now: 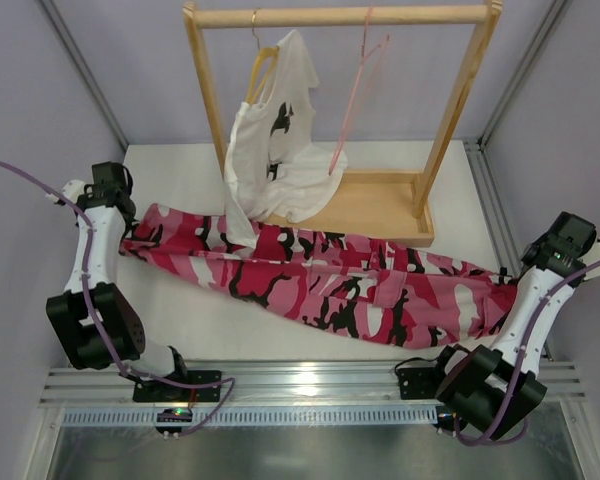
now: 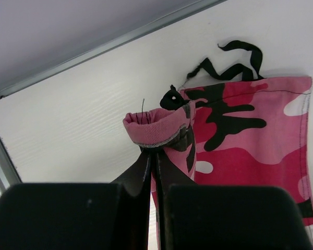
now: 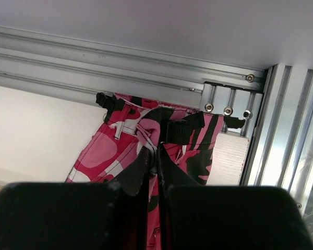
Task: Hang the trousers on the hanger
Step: Fold the trousers
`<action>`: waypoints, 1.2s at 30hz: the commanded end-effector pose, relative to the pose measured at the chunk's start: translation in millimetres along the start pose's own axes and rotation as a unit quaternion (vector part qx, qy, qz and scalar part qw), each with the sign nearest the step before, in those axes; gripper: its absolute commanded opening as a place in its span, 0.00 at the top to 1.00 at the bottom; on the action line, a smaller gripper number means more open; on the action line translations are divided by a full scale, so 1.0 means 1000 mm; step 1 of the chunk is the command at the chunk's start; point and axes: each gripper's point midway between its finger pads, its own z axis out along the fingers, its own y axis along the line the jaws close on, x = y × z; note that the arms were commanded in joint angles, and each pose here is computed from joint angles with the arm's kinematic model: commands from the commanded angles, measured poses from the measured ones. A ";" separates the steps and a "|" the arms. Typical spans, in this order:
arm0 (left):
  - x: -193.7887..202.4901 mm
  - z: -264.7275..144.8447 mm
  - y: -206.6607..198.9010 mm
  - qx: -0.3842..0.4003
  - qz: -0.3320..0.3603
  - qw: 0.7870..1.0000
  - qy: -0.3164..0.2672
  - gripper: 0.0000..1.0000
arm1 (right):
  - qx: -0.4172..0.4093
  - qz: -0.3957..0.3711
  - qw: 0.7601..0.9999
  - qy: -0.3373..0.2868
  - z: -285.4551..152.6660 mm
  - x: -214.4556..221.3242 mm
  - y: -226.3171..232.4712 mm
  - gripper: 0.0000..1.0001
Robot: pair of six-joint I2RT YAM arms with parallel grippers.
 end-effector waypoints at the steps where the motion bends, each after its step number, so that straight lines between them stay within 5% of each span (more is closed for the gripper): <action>1: -0.025 0.001 0.019 -0.052 -0.024 0.997 -0.054 1.00 | 0.003 0.039 0.996 -0.080 0.005 -0.041 0.008 0.96; 6: -0.042 -0.018 0.028 -0.055 -0.026 0.994 -0.085 1.00 | 0.000 0.041 0.996 -0.085 0.004 -0.043 0.010 0.96; 13: -0.013 -0.003 0.041 -0.066 -0.008 0.995 -0.071 1.00 | -0.015 0.046 0.996 -0.076 0.002 -0.044 0.016 0.96; 20: -0.004 0.024 -0.012 -0.027 -0.009 1.000 -0.013 1.00 | -0.057 0.052 0.995 -0.066 0.009 -0.034 0.032 0.96; 29: -0.026 0.036 -0.092 0.097 -0.020 0.995 -0.007 1.00 | -0.075 0.064 0.993 -0.066 0.022 -0.032 0.044 0.96; 36: -0.021 0.063 -0.121 0.089 0.012 0.996 0.022 1.00 | -0.044 0.066 0.995 -0.062 0.038 -0.030 0.040 0.96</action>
